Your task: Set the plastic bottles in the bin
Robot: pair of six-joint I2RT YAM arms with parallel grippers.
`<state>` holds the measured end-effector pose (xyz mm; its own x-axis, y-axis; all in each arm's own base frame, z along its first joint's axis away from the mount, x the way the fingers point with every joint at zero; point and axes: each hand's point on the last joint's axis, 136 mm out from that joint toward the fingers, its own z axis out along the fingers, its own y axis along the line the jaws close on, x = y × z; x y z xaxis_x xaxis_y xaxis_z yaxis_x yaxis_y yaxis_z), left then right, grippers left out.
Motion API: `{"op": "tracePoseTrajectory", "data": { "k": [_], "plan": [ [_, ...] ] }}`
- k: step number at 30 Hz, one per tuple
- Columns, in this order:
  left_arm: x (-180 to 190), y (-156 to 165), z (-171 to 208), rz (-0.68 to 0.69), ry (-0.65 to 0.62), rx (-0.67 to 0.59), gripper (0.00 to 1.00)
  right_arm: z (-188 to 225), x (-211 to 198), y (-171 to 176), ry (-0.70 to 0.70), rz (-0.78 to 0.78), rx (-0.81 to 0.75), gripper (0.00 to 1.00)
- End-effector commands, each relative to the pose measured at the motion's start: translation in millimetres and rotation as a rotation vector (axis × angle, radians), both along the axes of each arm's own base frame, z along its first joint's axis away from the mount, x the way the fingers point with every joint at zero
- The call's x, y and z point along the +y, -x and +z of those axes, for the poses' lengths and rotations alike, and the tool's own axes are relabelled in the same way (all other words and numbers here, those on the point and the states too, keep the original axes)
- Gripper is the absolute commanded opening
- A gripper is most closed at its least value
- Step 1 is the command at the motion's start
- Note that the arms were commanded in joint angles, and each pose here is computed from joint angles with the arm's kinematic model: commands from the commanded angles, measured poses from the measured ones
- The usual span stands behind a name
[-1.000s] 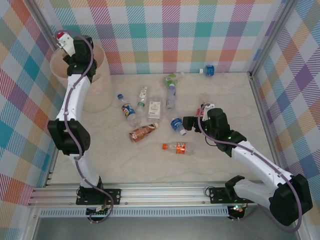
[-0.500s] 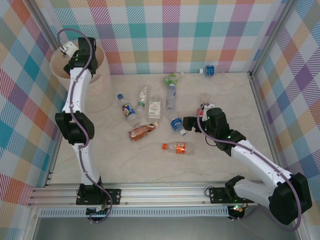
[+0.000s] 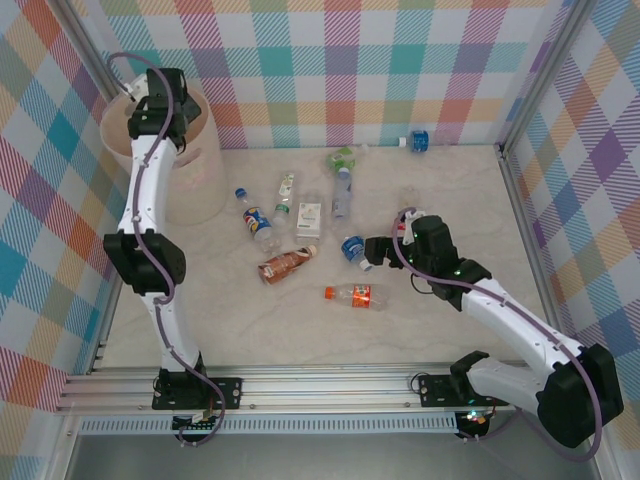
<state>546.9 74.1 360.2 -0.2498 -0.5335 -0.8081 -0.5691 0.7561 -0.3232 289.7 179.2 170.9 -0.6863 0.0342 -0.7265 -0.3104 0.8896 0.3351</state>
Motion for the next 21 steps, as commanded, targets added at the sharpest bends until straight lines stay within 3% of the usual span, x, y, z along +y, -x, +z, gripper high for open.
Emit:
{"op": "tracePoseTrajectory", "data": {
  "k": [1,13,21],
  "plan": [
    [-19.0,18.0,45.8,-0.116,0.067,-0.093,0.99,1.1,18.6,19.5,0.005,0.168,0.047,1.0],
    [-87.4,53.0,56.3,-0.397,0.143,-0.066,1.0,-29.7,17.4,44.0,0.038,0.209,0.178,1.0],
    [-121.7,89.2,78.0,-0.531,0.254,-0.123,1.0,-55.2,28.0,44.9,-0.014,0.188,0.265,1.0]
  ]
}}
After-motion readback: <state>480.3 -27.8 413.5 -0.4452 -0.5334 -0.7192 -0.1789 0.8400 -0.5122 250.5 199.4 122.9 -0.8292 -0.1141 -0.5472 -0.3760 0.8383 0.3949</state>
